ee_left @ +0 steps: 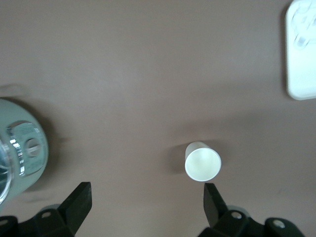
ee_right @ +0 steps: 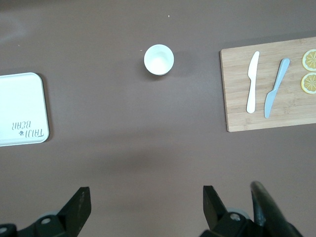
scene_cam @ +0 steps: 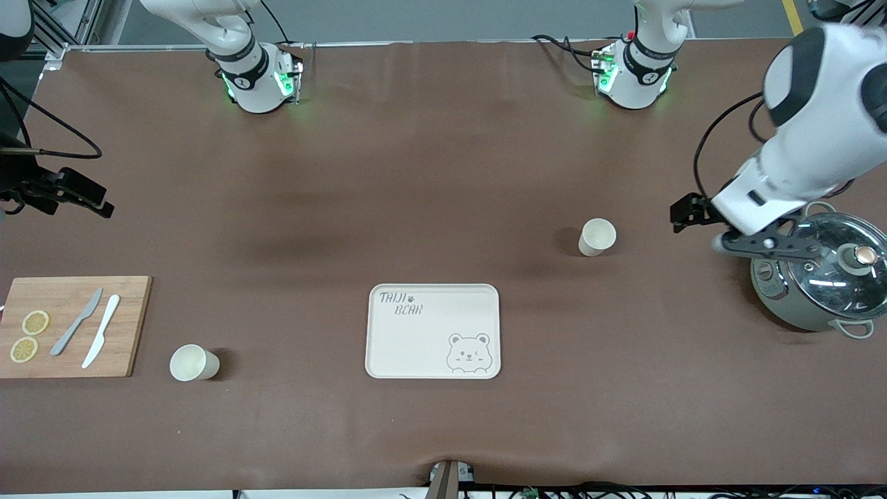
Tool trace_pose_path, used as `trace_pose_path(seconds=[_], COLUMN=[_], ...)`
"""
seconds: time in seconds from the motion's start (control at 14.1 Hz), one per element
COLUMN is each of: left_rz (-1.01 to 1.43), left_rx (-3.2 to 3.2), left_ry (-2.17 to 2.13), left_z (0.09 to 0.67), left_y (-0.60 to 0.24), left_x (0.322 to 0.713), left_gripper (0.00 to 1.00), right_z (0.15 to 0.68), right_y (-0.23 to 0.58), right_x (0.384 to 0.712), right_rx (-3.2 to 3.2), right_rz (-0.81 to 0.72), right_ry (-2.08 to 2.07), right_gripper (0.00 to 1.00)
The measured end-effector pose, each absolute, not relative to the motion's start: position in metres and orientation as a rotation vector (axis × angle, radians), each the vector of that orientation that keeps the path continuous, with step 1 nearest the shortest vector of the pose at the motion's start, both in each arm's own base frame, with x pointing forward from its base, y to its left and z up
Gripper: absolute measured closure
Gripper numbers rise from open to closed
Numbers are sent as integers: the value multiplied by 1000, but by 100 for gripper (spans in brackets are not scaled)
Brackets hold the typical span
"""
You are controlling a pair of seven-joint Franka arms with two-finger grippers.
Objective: Place white IKEA cup upright on tray with both arms
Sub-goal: 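Move the left gripper toward the white cup beside the steel pot, then lower the left gripper over the white cup and close on it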
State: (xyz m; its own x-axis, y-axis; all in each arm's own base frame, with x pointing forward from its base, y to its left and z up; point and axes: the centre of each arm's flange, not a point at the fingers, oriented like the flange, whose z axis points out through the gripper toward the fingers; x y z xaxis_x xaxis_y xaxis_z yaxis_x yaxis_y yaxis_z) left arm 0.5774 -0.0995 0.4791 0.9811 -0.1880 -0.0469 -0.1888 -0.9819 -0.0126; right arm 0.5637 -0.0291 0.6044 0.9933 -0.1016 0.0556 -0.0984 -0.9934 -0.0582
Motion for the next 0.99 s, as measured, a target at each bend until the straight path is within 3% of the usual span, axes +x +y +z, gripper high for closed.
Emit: trace_pose_path(seconds=[0.36,0.99], left_rz=[59,-11], left_rx=[-3112,-3101], left_ry=[368,394], left_z=[343,306], left_y=[-98,-95], left_x=[534,460], left_gripper=[0,0], right_z=[605,605], right_y=[-27,-27], right_x=[564,564], right_rx=[-3081,-3081], right_rz=[-94,-94], right_ry=[149,149], right_gripper=[0,0])
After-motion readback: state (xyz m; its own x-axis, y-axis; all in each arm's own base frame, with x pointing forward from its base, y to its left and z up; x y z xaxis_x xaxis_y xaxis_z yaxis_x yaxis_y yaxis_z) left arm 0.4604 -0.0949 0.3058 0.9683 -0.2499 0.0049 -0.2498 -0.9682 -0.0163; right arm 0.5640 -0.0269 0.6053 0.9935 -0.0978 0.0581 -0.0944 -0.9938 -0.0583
